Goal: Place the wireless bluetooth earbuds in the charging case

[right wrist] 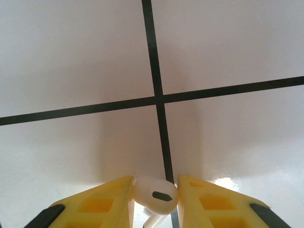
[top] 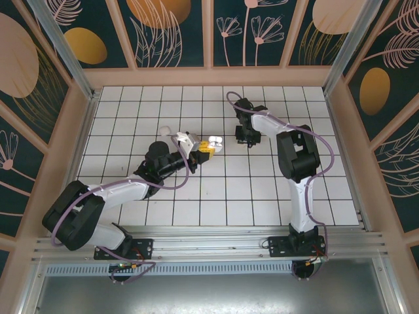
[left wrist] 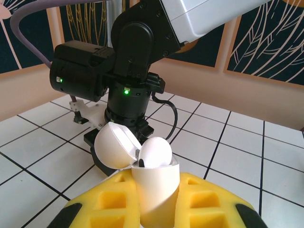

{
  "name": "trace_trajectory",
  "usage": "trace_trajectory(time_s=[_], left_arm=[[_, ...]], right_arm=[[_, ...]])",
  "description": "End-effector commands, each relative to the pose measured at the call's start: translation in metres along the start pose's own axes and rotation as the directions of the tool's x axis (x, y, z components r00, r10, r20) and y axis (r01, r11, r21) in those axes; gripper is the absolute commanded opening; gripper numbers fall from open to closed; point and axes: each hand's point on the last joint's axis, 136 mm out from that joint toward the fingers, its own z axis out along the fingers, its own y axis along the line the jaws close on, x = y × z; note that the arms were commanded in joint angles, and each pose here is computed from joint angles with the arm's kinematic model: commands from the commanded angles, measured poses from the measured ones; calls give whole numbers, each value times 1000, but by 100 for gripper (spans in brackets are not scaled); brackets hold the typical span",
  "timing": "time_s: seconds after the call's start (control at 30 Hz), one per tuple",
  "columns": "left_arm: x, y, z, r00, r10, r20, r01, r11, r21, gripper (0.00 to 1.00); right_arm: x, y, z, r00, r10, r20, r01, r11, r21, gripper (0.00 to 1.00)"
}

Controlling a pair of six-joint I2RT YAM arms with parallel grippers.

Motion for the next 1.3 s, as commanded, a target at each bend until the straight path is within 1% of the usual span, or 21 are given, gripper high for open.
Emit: trace_trajectory(time_s=[0.0,0.27,0.47,0.73,0.9,1.1,1.27], left_arm=[[-22,-6,-1,998,-4,55,3,1000,22,0],[-34,-10,-5,996,-43,83,40,999,34,0],[-42,-12,-13,992,-68,106,65,998,26,0],[-58,-13,-18,978,-141,154,138,990,32,0],[-62,-13,-19,964,-207,169,203,978,42,0],[-69,-13,-23,944,-265,195,260,964,48,0],[-76,-10,-28,936,-279,214,279,960,31,0]], right_arm=[[-15,1,-42,995,-26,100,25,1000,9,28],[-29,6,-92,967,-56,250,53,998,18,26],[-34,12,-145,911,-92,401,85,996,35,26],[-20,32,-222,788,-120,604,153,988,-3,26],[-3,47,-267,687,-91,721,209,975,-77,26],[18,61,-302,593,-19,805,300,933,-199,26],[30,69,-323,543,11,840,376,891,-255,26]])
